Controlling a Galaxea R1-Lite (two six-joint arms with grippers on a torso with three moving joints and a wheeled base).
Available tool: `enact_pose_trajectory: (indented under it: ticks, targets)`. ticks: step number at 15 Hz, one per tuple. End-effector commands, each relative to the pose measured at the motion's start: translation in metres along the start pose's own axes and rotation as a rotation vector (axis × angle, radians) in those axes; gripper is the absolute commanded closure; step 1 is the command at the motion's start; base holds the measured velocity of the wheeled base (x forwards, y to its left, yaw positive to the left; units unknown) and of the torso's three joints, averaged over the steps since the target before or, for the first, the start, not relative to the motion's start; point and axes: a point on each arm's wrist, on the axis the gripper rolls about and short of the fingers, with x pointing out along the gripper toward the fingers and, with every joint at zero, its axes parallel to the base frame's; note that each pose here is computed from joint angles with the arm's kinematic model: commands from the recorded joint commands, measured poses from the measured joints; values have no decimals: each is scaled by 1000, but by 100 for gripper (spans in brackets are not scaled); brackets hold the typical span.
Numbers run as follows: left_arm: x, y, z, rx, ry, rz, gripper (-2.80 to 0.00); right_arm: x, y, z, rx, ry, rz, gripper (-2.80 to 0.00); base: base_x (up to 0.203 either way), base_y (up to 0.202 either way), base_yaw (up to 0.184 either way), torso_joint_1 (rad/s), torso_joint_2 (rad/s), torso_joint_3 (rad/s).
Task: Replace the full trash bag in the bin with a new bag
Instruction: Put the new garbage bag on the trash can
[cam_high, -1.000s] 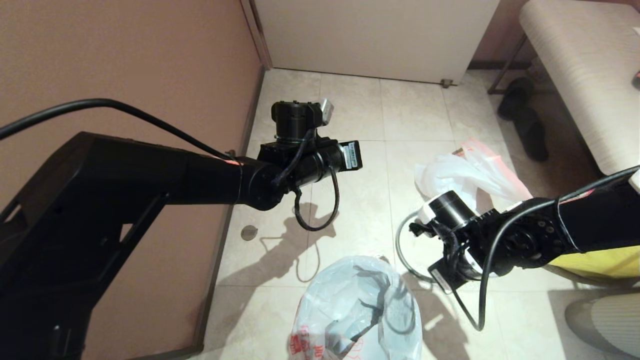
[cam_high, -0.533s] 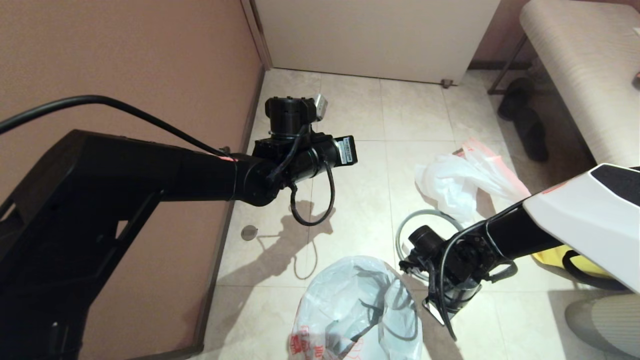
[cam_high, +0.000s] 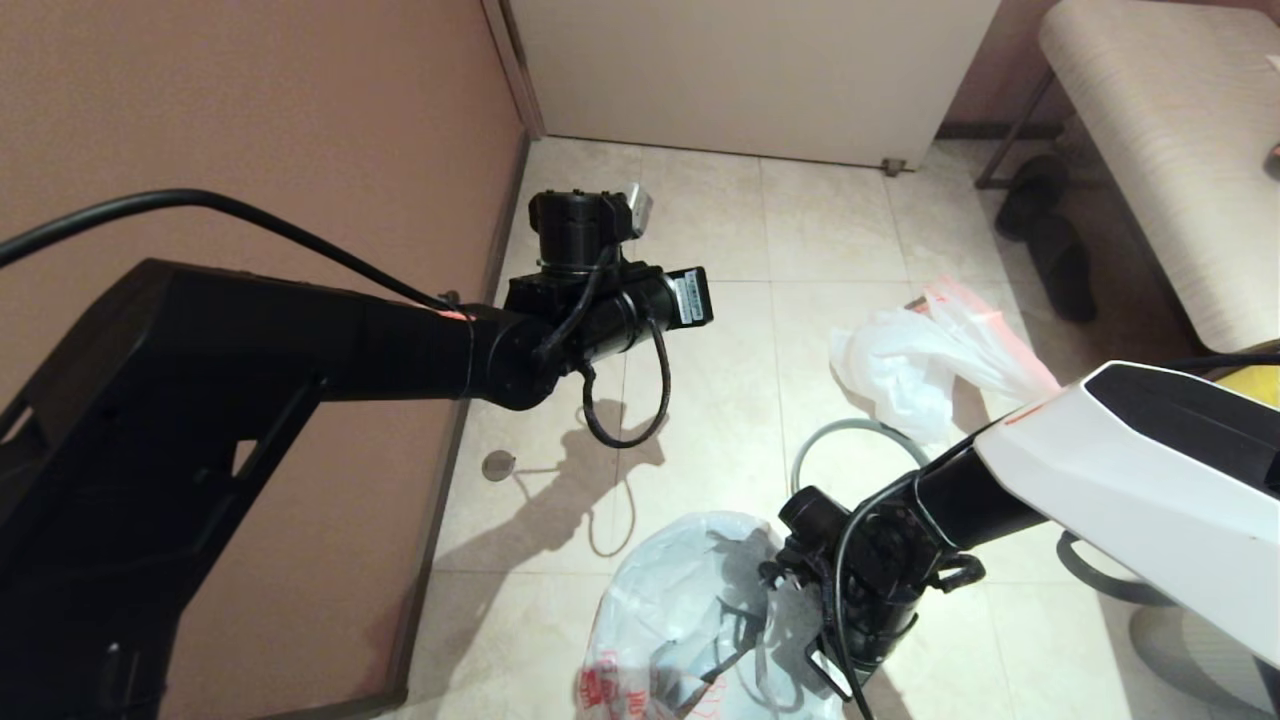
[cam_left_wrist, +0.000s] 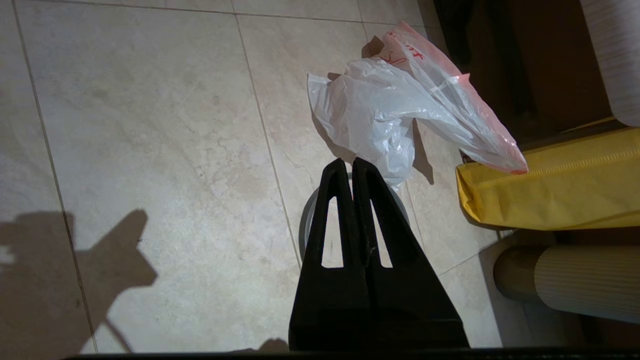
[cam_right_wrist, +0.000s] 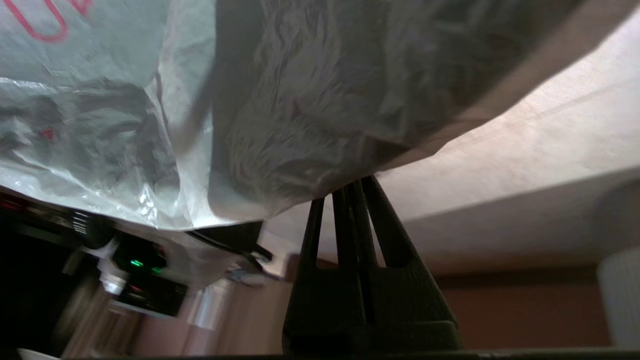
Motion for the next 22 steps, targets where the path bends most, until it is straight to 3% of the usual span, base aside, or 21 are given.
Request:
enact_pose_trajectory:
  ticks: [1, 4, 6, 8, 9, 10, 12, 14, 15, 17, 20, 21, 22]
  targets:
    - [-1, 5, 4, -2, -12, 11, 0, -7, 7, 9, 44, -100, 36, 0, 0, 0, 0, 0, 0, 0]
    - [-1, 6, 4, -4, 26, 23, 0, -21, 16, 29, 195, -341, 149, 0, 0, 0, 0, 0, 0, 0]
    - [-1, 5, 8, -4, 74, 37, 0, -41, 22, 35, 281, -432, 264, 0, 0, 0, 0, 0, 0, 0]
    - [-3, 10, 9, 30, 202, 76, 0, -50, 7, 39, 350, -518, 274, 0, 0, 0, 0, 0, 0, 0]
    - [-7, 16, 7, 76, 295, 101, 0, -54, -6, 38, 379, -543, 264, 0, 0, 0, 0, 0, 0, 0]
    - [-10, 24, 5, 170, 371, 113, 0, -57, -21, 38, 412, -565, 248, 0, 0, 0, 0, 0, 0, 0]
    - [-13, 37, 1, 269, 451, 163, 0, -65, -47, 38, 458, -604, 205, 0, 0, 0, 0, 0, 0, 0]
    - [-22, 44, -3, 362, 543, 189, 0, -70, -78, 31, 429, -626, 113, 0, 0, 0, 0, 0, 0, 0]
    - [-32, 46, -7, 425, 643, 188, 0, -76, -89, 28, 432, -641, 67, 0, 0, 0, 0, 0, 0, 0]
    - [-54, 49, -13, 543, 838, 146, 0, -83, -93, 26, 436, -656, 43, 0, 0, 0, 0, 0, 0, 0]
    - [-69, 54, -24, 637, 1061, 89, 0, -83, -93, 26, 443, -658, 21, 0, 0, 0, 0, 0, 0, 0]
    - [-67, 57, -27, 641, 1072, 88, -280, -84, -94, 26, 445, -658, 20, 0, 0, 0, 0, 0, 0, 0]
    - [-62, 60, -34, 641, 1093, 82, -280, -86, -96, 25, 447, -664, 17, 0, 0, 0, 0, 0, 0, 0]
